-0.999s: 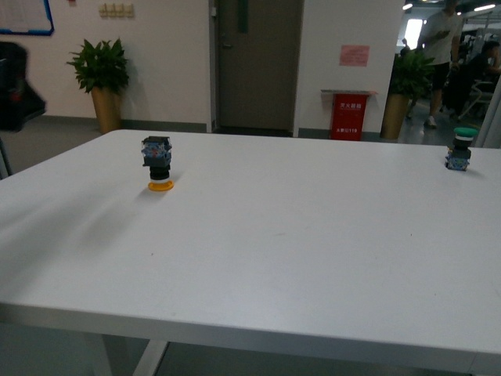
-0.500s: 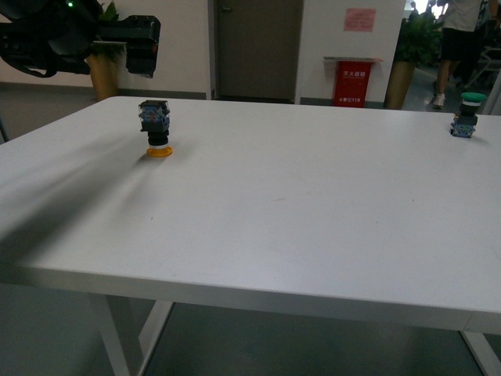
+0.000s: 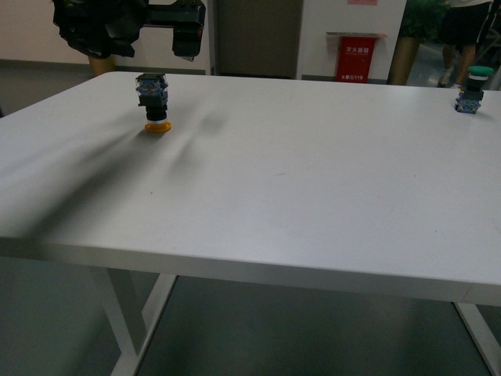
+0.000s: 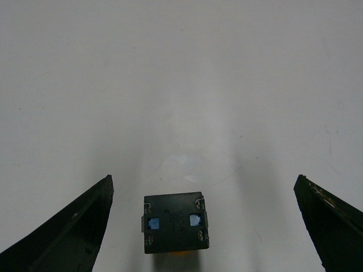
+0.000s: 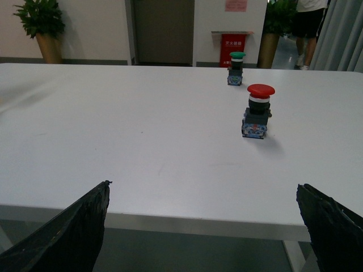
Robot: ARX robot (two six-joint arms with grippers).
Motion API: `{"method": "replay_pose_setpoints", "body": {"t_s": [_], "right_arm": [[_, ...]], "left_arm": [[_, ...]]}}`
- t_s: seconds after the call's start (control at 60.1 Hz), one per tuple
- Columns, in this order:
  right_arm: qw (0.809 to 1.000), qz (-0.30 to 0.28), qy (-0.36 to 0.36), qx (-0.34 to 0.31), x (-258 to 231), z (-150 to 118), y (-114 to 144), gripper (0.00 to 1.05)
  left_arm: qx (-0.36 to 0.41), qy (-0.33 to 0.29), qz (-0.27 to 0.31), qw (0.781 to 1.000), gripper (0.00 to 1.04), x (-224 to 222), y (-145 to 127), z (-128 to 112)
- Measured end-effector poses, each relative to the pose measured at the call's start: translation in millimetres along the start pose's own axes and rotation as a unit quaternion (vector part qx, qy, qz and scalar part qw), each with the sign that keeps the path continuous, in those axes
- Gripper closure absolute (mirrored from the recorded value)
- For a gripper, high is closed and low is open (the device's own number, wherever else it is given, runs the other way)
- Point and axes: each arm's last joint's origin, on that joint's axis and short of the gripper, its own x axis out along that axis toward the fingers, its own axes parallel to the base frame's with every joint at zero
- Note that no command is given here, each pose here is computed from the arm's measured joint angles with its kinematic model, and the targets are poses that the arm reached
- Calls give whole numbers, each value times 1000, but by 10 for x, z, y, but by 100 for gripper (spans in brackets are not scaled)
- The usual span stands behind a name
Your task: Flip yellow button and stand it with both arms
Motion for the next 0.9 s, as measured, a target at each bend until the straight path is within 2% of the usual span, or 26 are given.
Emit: {"method": "replay_pose_setpoints", "body": {"t_s": [0.466, 0.783, 0.899], "right_arm": [[1000, 0, 0, 0, 0, 0, 0, 7], [1000, 0, 0, 0, 0, 0, 0, 7], [1000, 0, 0, 0, 0, 0, 0, 7]], "left_arm": [[-2, 28, 12, 1000, 6, 225, 63, -218], [2, 30, 6, 1000, 6, 269, 0, -254], [4, 28, 5, 1000, 23, 270, -10, -251]]}}
